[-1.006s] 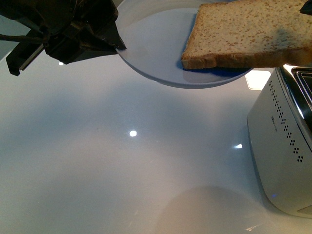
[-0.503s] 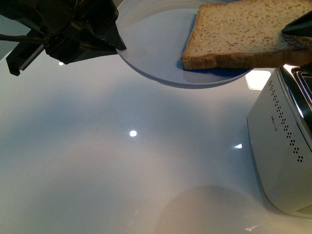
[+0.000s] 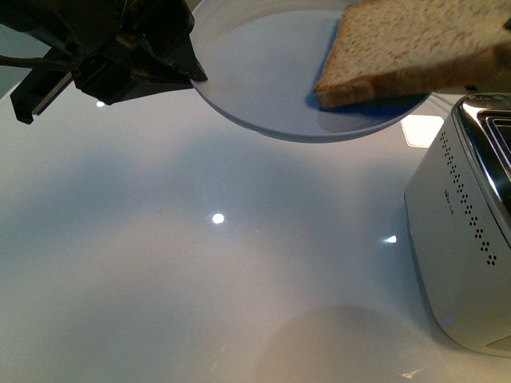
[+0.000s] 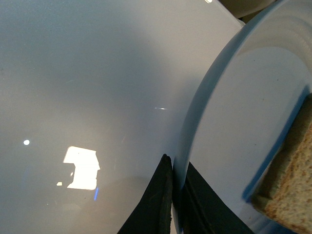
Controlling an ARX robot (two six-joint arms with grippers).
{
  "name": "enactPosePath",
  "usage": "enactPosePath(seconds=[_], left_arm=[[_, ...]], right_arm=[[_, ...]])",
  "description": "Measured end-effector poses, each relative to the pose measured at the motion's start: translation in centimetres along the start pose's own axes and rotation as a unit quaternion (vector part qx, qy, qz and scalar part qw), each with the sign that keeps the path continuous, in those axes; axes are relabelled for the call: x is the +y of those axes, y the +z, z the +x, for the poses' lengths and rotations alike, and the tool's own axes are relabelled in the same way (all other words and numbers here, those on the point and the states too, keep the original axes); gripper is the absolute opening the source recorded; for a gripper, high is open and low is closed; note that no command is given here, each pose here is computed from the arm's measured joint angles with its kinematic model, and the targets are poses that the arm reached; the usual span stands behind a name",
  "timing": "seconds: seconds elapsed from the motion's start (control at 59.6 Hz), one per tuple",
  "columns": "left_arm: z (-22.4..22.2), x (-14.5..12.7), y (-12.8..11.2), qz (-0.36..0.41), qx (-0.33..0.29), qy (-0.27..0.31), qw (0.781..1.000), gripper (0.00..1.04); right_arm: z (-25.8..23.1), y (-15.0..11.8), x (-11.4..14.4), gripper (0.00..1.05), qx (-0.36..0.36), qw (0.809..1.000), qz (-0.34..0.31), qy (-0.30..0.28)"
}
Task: Left arm holds plate, right arm toasts bread
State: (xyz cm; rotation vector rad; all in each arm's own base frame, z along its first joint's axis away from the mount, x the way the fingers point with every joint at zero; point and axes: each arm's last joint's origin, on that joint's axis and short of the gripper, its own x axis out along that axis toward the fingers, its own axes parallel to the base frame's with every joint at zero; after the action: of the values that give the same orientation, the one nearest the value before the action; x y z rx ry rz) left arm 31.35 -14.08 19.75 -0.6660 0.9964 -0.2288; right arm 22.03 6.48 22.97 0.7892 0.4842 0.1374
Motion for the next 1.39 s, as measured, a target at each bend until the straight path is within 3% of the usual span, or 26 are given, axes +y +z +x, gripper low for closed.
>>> enactPosePath(seconds=[0.101, 0.335, 0.537, 0.889, 1.14, 1.392], left_arm=[[0.0, 0.0, 0.0, 0.000, 0.001, -0.001, 1.000, 0.03], [0.0, 0.0, 0.0, 0.000, 0.001, -0.001, 1.000, 0.03], [0.0, 0.0, 0.0, -0.001, 0.001, -0.001, 1.000, 0.03], [0.0, 0.0, 0.0, -0.002, 0.001, -0.001, 1.000, 0.03], [0.0, 0.0, 0.0, -0.002, 0.001, -0.001, 1.000, 0.03], [0.0, 0.0, 0.0, -0.002, 0.001, -0.001, 1.000, 0.03]], right_arm=[[-1.3, 1.5, 0.8, 0.03, -0.023, 1.000, -0.016, 0.008], [-5.8, 6.8, 2.2, 0.03, -0.139, 0.982, -0.127, -0.025], [-7.5, 8.1, 1.3, 0.03, -0.129, 0.954, -0.262, -0.065], [-5.9, 6.3, -4.2, 0.03, -0.020, 0.890, -0.417, -0.183], [-4.5, 3.2, -5.4, 0.03, 0.022, 0.878, -0.432, -0.202], [-4.2, 2.5, -5.0, 0.03, 0.022, 0.877, -0.436, -0.200]])
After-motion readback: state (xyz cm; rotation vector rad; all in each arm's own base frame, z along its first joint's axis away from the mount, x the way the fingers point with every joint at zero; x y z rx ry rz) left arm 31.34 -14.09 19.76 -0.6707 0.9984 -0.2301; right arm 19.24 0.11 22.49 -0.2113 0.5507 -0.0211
